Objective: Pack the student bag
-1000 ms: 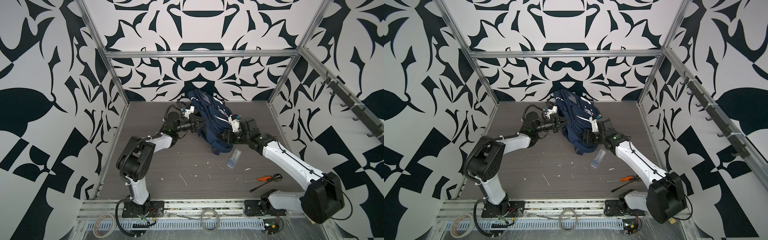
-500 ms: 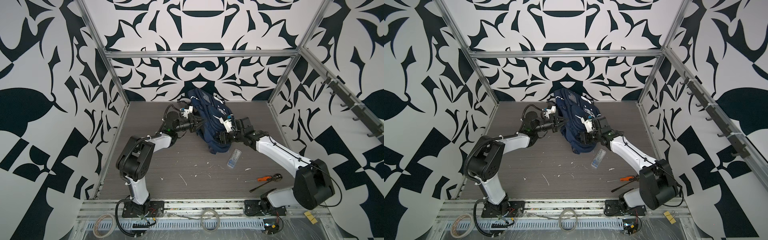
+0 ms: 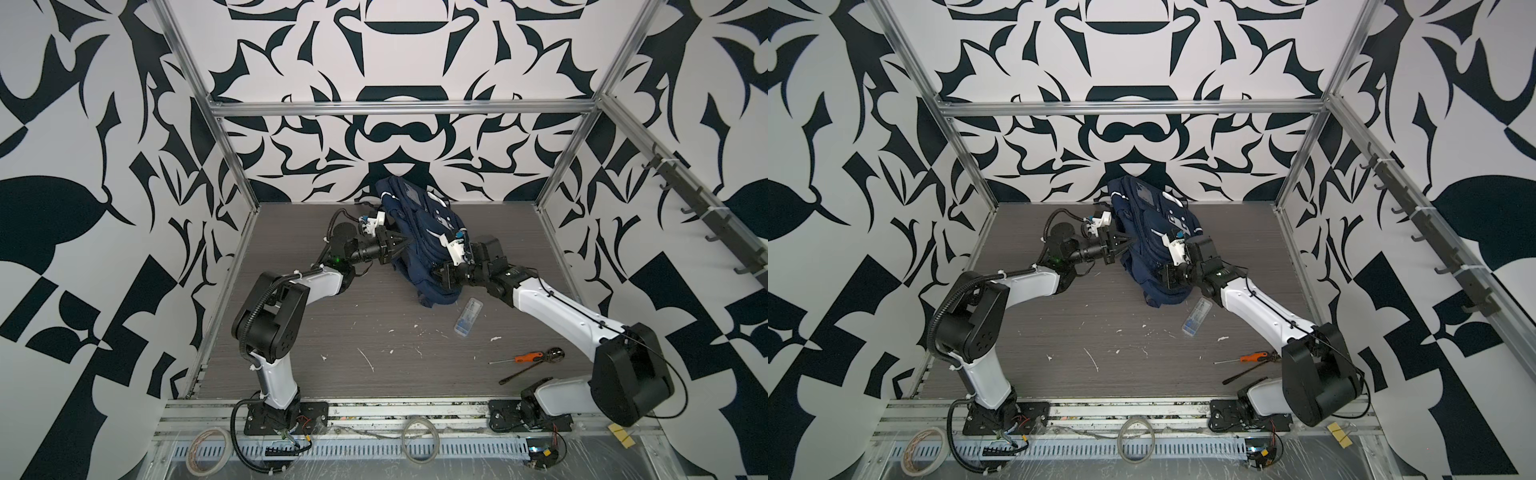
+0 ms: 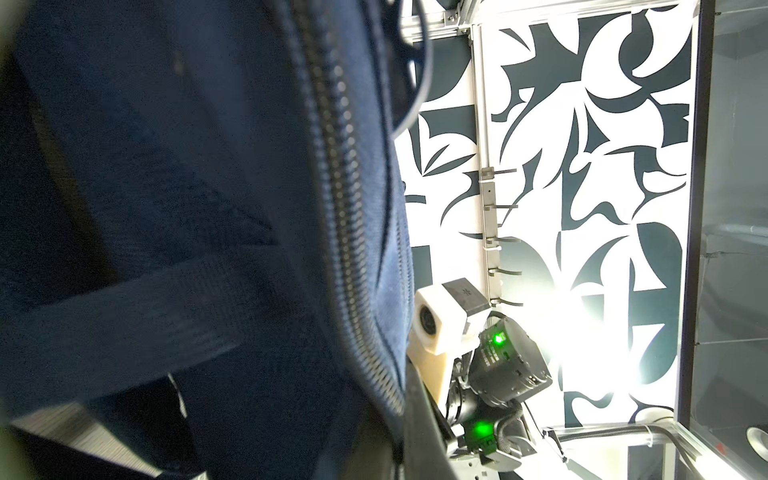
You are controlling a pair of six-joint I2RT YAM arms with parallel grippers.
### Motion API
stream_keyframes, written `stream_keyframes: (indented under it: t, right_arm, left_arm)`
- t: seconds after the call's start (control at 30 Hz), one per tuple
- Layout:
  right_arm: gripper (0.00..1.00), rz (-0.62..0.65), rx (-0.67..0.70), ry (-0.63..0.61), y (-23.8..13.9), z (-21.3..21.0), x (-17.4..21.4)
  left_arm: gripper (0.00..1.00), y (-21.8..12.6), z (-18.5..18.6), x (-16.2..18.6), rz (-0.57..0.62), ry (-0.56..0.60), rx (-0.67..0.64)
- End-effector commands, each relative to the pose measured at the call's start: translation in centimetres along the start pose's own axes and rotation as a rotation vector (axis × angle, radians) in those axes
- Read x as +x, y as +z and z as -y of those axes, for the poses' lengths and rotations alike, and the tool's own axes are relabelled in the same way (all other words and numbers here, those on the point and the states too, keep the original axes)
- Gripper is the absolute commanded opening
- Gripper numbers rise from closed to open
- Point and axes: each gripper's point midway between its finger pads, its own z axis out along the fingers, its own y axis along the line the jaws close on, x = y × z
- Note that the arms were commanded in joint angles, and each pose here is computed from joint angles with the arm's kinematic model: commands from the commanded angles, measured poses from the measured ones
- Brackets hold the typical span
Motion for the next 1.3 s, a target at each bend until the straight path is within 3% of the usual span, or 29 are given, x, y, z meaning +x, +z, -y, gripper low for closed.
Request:
stream_keyframes:
  t: [0.0, 0.43, 0.9, 1.27]
  right_arm:
    - [0.19, 0.041, 0.038, -0.056, -1.4, 0.0, -0.8]
    - [0.01, -0.006, 0.088, -0.055, -1.2, 0.7, -0.9]
    - [0.05, -0.283, 0.144, -0.034, -1.8, 2.1, 4.7]
    - [0.03, -0.473, 0.263, 0.019, -2.2, 4.1, 7.3]
  left_arm:
    - [0.0, -0.3, 6.4, 1.2, -0.048, 0.171, 0.15]
    - [0.0, -0.9, 6.1, 1.0, -0.046, 0.169, 0.142]
    - [0.0, -2.6, 2.8, 1.2, -0.012, 0.182, 0.043]
    - [0.0, -5.9, -0.7, 0.5, 0.096, 0.135, -0.013]
